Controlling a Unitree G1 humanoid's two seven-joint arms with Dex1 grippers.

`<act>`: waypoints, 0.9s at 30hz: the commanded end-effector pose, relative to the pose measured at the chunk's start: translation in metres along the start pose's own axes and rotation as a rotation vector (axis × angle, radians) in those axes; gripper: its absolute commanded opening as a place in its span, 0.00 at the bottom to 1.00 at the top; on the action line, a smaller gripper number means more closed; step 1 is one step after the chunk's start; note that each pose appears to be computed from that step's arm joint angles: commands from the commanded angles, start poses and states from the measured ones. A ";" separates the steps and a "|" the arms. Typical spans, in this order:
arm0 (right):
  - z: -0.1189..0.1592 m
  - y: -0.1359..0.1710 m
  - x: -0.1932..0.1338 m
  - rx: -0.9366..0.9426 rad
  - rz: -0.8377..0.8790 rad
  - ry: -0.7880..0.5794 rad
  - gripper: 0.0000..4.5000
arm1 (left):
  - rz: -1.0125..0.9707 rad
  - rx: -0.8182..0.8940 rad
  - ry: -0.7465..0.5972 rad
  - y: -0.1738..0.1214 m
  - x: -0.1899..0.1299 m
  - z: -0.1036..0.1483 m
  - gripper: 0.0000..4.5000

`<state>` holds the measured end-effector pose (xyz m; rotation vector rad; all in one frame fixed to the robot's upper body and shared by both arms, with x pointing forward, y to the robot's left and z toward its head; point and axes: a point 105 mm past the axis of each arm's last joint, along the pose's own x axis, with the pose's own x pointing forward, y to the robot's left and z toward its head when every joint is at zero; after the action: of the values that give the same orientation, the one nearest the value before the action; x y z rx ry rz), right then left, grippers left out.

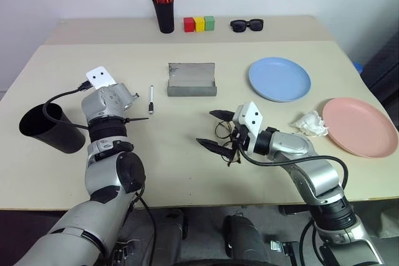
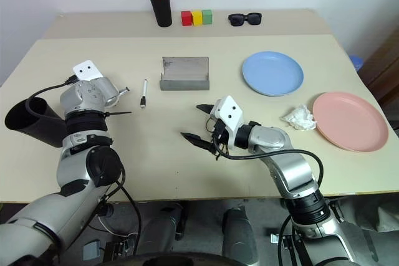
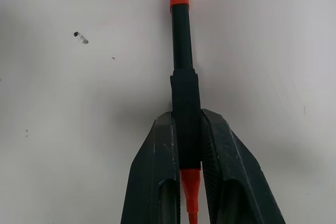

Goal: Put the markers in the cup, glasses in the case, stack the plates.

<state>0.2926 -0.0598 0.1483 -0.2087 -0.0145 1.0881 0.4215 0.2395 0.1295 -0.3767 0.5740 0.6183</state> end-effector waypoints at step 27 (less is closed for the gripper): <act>0.036 -0.016 0.025 0.004 0.026 -0.176 1.00 | 0.071 0.251 -1.263 0.143 -0.173 0.080 0.00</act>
<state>0.3153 -0.0408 0.1688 -0.1219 -0.1042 1.1122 0.2581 0.3129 0.2626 0.2735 -0.4901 0.6846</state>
